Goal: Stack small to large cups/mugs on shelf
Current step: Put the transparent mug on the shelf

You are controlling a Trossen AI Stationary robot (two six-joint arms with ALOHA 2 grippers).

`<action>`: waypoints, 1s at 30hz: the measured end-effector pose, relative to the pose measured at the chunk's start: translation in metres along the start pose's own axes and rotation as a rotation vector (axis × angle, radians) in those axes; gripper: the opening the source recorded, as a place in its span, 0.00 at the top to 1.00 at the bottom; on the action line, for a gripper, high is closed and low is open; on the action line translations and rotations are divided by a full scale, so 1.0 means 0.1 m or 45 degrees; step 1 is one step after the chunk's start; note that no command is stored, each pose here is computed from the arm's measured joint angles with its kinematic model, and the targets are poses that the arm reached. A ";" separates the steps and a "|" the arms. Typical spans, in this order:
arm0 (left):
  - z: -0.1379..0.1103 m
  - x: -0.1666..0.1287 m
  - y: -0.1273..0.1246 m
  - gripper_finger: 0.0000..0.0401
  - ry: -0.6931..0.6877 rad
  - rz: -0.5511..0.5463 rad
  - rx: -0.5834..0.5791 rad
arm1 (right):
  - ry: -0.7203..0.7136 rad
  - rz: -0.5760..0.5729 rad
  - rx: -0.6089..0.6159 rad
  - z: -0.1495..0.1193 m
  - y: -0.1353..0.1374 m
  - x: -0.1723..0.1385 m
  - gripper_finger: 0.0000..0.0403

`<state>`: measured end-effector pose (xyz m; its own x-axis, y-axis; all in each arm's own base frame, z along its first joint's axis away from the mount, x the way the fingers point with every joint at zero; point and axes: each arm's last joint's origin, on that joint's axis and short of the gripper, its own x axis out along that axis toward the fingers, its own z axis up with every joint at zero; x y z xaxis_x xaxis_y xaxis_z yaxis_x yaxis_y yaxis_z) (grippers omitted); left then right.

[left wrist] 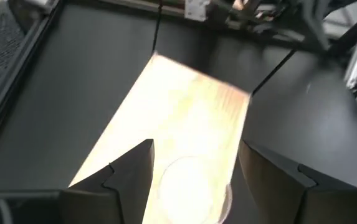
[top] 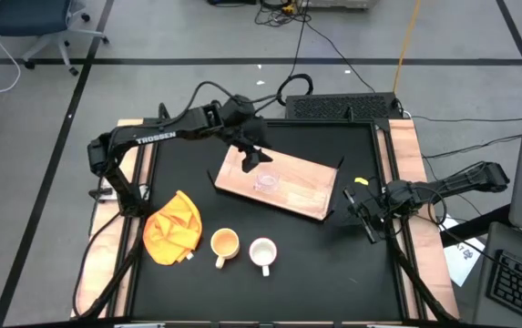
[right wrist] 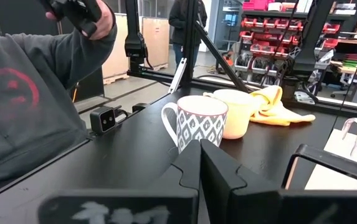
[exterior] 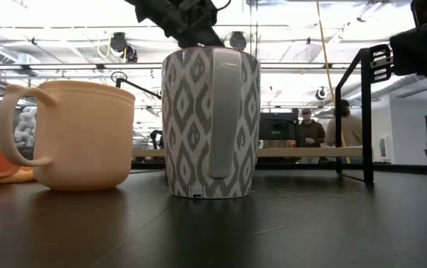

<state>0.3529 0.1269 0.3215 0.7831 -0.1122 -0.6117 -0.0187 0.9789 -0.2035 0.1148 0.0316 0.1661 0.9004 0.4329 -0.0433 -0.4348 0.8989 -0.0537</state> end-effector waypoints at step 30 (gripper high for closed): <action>0.26 0.27 -0.22 0.41 0.441 0.239 0.119 | -0.003 0.000 -0.002 0.00 0.00 0.01 1.00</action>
<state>0.3906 0.1068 0.3299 0.5156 0.0348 -0.8561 -0.0726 0.9974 -0.0032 0.1156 0.0318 0.1663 0.9005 0.4330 -0.0409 -0.4347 0.8988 -0.0555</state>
